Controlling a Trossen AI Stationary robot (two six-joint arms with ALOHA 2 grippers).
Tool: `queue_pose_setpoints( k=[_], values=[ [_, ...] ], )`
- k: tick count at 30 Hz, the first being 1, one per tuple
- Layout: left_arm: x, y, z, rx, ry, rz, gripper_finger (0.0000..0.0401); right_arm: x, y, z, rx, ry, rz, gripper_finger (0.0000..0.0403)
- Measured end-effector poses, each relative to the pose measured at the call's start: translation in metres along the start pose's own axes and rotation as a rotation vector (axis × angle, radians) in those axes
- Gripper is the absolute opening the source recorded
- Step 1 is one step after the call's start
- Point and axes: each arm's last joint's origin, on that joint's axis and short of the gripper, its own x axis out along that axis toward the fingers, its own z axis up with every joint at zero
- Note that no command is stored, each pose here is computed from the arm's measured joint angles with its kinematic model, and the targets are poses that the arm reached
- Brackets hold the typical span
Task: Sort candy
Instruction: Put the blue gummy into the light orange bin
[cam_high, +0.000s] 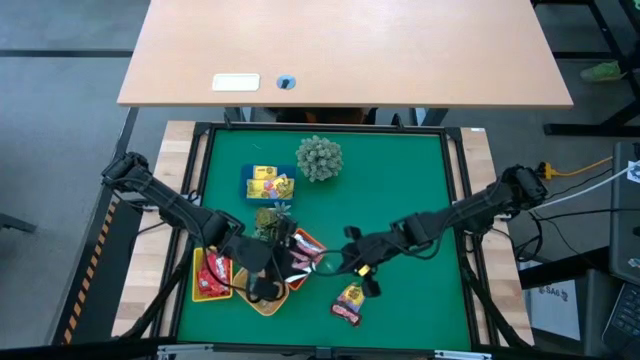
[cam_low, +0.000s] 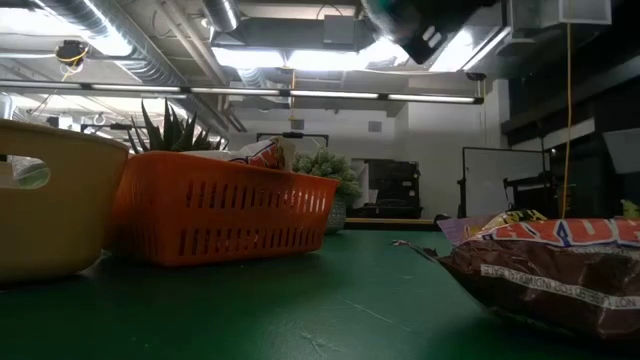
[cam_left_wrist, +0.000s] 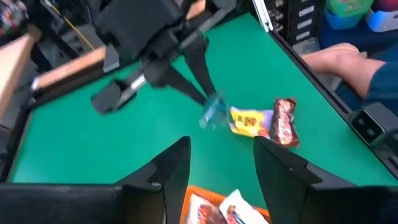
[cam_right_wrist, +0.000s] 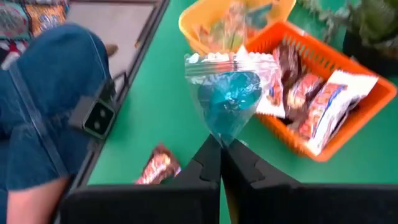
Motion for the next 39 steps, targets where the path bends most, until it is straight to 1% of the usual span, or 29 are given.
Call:
queue_pose_setpoints(
  k=[4, 10, 15, 23, 27, 34, 39],
  values=[
    [0.001, 0.005, 0.005, 0.015, -0.049, 0.016, 0.0163, -0.001, -0.007, 0.005, 0.011, -0.041, -0.003, 0.0004],
    [0.004, 0.014, 0.01, -0.008, -0.098, 0.043, 0.0163, -0.001, -0.008, 0.011, 0.012, -0.099, 0.001, 0.0005],
    [0.007, 0.02, 0.009, -0.016, -0.107, -0.018, 0.0163, -0.002, -0.007, 0.02, 0.008, -0.192, -0.007, 0.0005],
    [0.008, 0.024, 0.009, -0.024, -0.11, -0.022, 0.0163, -0.006, -0.005, 0.032, 0.001, -0.326, 0.017, 0.0005],
    [0.007, 0.024, 0.011, -0.031, -0.127, -0.02, 0.0163, -0.007, -0.005, 0.035, -0.001, -0.355, 0.021, 0.0005],
    [0.007, 0.024, 0.011, -0.03, -0.127, -0.02, 0.0161, -0.007, -0.005, 0.035, -0.001, -0.354, 0.021, 0.0005],
    [0.008, 0.024, 0.011, -0.031, -0.127, -0.02, 0.0136, -0.007, -0.005, 0.035, -0.001, -0.351, 0.02, 0.0005]
  ],
)
